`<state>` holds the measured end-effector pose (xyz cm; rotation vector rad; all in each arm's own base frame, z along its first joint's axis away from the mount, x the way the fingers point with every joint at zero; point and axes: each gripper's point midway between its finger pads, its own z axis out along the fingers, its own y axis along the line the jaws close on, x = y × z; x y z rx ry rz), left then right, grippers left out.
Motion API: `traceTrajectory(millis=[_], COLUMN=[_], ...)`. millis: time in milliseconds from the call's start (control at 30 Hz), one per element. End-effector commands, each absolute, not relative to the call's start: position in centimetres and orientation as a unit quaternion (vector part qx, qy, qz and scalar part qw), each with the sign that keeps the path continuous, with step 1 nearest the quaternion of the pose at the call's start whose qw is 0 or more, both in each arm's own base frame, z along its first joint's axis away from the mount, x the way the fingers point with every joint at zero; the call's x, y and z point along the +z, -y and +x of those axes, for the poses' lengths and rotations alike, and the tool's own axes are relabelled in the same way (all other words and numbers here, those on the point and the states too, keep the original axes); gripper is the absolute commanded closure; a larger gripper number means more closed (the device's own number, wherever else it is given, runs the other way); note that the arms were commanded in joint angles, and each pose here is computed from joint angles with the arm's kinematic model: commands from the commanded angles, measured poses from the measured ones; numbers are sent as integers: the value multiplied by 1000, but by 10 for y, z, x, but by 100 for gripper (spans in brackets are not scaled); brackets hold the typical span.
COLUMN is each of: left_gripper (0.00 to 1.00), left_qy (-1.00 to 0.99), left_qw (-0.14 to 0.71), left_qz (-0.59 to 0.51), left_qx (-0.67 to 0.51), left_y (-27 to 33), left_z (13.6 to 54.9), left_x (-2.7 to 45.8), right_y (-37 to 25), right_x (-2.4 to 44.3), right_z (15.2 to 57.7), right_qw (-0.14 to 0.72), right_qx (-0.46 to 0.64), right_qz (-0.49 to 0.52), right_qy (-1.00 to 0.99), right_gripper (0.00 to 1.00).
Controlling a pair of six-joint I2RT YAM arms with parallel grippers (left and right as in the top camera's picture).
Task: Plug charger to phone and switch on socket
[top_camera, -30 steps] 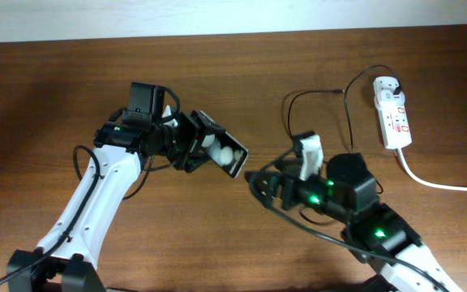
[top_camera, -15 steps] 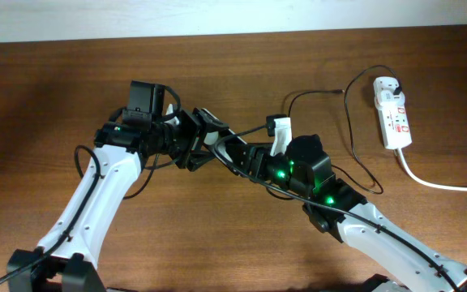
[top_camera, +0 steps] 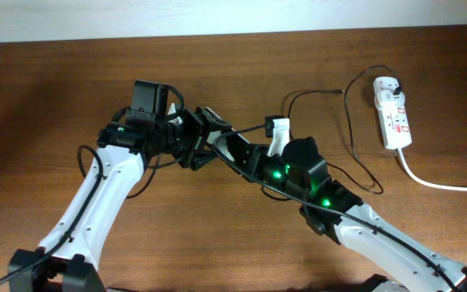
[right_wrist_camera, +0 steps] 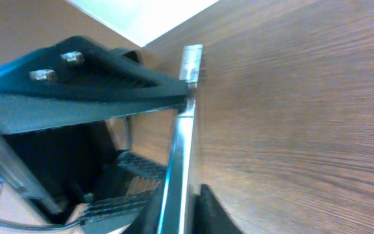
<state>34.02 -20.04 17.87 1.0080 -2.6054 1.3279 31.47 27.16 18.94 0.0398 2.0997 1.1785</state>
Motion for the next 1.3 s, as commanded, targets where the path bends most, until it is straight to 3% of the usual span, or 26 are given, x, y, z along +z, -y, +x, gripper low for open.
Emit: traceTrajectory(millis=[0, 67, 200, 333, 500, 567, 633, 700, 933, 1033, 1167, 1267], left_gripper=[35, 32, 1, 1, 1, 1, 1, 1, 1, 1, 8, 23], left_qy=[842, 845, 854, 874, 880, 877, 839, 810, 725, 711, 701, 691], left_qw=[31, 25, -46, -220, -341, -292, -228, -162, -56, -63, -34, -55], left_qz=[311, 301, 230, 155, 191, 230, 248, 301, 371, 379, 421, 409], left_qx=[440, 441, 465, 405, 269, 303, 428, 477, 577, 589, 574, 593], left_y=[210, 210, 184, 111, 48, 53, 81, 89, 111, 121, 145, 147], left_z=[336, 336, 342, 303, 224, 217, 232, 245, 302, 312, 312, 321], left_x=[185, 185, 210, 270, 277, 227, 187, 161, 163, 176, 170, 184], right_y=[-281, -281, -281, -286, -292, -295, -295, -292, -271, -274, -294, -301], right_x=[201, 201, 202, 203, 204, 205, 205, 204, 187, 188, 192, 194], right_z=[310, 310, 310, 303, 294, 289, 289, 294, 316, 313, 299, 292], right_qw=[357, 357, 357, 325, 291, 281, 279, 268, 172, 153, 140, 133], right_qx=[477, 477, 478, 503, 527, 534, 535, 539, 544, 552, 561, 567], right_qz=[-2, -2, -2, 13, 14, 5, 5, 47, 327, 346, 362, 351], right_qy=[-803, -803, -803, -801, -798, -797, -797, -797, -753, -743, -731, -733], right_gripper=[96, 96, 96, 96, 96, 96, 96, 96, 96, 96, 96, 96])
